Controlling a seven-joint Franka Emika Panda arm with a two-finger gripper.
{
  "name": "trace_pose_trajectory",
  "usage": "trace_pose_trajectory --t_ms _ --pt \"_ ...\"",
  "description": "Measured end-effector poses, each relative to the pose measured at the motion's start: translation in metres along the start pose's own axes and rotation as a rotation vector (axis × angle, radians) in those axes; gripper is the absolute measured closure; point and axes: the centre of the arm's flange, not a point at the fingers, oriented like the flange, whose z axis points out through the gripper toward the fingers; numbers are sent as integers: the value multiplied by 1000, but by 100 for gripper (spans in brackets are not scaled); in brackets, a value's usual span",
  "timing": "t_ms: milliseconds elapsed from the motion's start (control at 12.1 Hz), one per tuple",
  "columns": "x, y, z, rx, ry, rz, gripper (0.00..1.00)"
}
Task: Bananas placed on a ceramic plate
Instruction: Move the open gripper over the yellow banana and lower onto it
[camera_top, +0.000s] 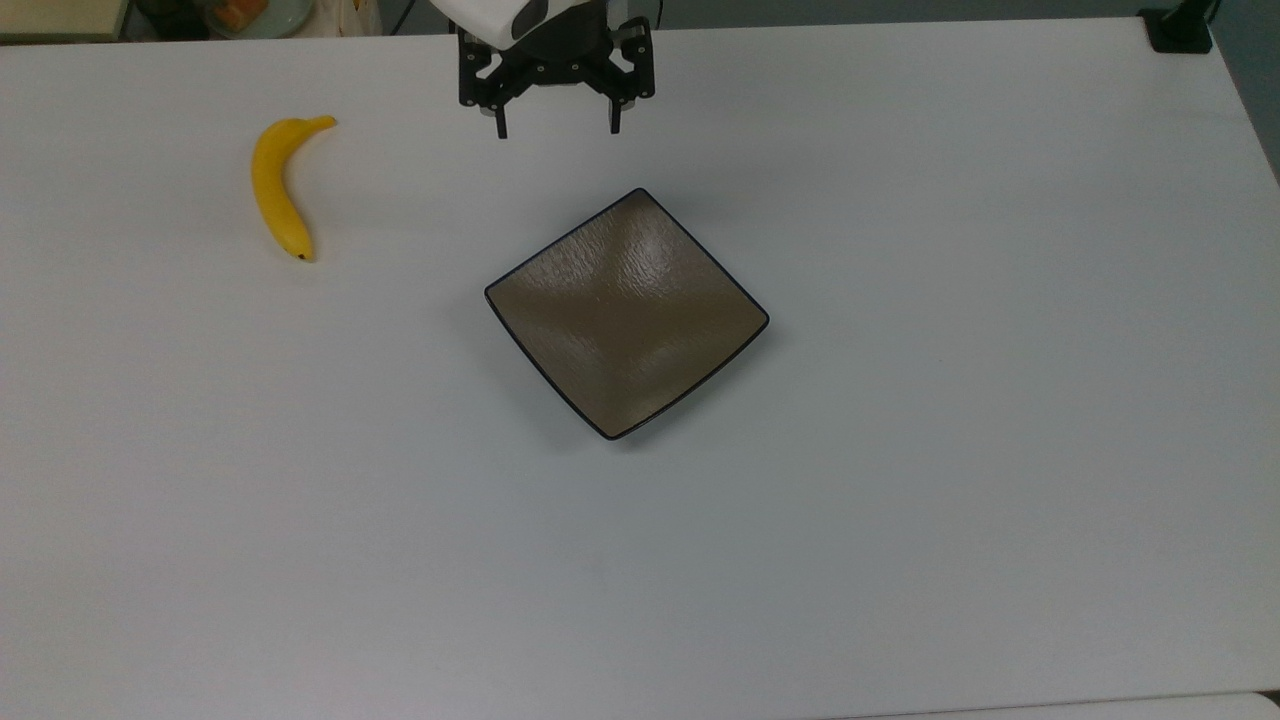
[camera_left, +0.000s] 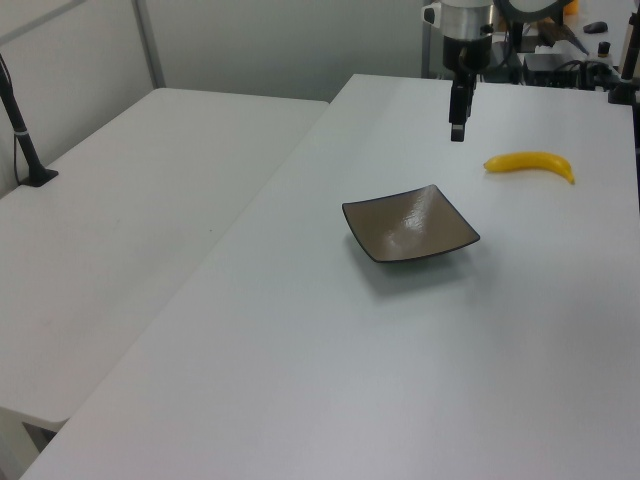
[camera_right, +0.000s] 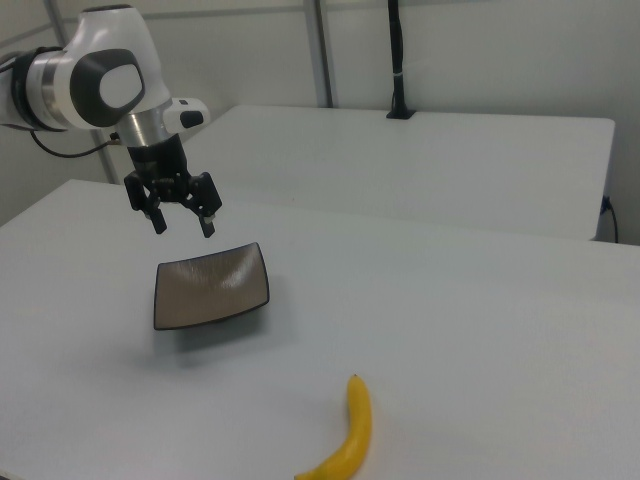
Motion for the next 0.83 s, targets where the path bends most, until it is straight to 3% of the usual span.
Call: trace_pose_trajectory --t_ms 414,828 --pt "-10 30 38 -97 -71 -3 0" --pt "-27 126 55 -118 -85 34 0"
